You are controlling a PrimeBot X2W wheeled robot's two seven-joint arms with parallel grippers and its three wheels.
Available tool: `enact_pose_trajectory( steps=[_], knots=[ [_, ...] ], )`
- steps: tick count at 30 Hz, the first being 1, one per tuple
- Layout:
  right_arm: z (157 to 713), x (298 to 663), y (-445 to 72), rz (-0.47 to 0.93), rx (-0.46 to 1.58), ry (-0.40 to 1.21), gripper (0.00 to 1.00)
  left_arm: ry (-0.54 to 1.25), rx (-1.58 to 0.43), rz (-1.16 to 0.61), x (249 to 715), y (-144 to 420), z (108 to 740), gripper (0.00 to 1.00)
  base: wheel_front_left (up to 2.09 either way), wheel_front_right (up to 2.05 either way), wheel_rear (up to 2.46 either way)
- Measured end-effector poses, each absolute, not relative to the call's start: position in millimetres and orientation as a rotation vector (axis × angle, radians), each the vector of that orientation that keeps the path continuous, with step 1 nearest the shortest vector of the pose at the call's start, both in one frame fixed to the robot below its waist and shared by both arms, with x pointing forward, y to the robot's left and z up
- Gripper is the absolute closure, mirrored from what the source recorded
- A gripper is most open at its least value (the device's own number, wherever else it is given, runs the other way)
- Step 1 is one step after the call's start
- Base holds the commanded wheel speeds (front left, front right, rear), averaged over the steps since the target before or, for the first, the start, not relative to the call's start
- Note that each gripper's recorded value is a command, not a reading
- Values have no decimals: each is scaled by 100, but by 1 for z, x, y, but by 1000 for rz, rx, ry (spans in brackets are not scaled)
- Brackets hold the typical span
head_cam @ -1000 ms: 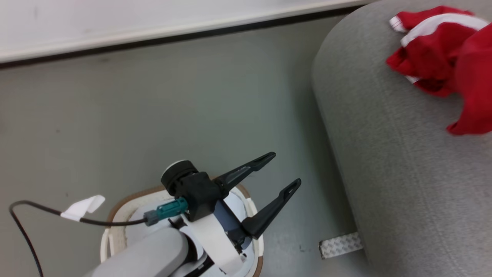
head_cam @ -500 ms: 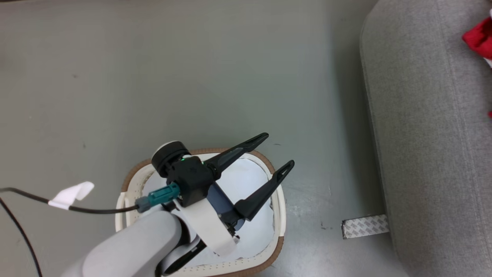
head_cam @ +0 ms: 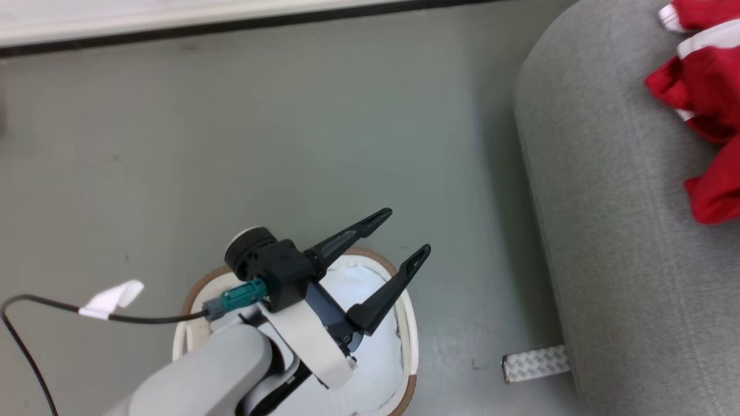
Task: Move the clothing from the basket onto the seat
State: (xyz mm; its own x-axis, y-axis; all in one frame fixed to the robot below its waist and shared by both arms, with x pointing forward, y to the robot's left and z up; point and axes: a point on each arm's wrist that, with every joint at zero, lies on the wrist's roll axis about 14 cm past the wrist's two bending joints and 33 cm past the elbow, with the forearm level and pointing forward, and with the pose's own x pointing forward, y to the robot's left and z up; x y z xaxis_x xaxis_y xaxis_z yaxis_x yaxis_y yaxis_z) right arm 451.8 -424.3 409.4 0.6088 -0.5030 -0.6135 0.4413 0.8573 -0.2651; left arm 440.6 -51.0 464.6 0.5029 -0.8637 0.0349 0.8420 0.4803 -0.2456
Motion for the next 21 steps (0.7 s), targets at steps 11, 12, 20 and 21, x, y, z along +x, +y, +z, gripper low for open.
enact_pose_trajectory(
  steps=[11, 12, 20, 21],
  knots=[
    [469, 421, -401, -405, -146, 677, 0, 54, -251, -989, 411, -54, 505, 0, 0, 0, 0],
    [482, 420, -401, -392, -161, 639, 0, 45, -250, -980, 409, -53, 510, 0, 0, 0, 0],
    [565, 410, -361, -245, -140, 352, 0, -36, -224, -844, 403, -27, 547, 0, 0, 0, 0],
    [574, 410, -353, -223, -127, 308, 0, -52, -218, -824, 403, -22, 552, 0, 0, 0, 0]
  ],
)
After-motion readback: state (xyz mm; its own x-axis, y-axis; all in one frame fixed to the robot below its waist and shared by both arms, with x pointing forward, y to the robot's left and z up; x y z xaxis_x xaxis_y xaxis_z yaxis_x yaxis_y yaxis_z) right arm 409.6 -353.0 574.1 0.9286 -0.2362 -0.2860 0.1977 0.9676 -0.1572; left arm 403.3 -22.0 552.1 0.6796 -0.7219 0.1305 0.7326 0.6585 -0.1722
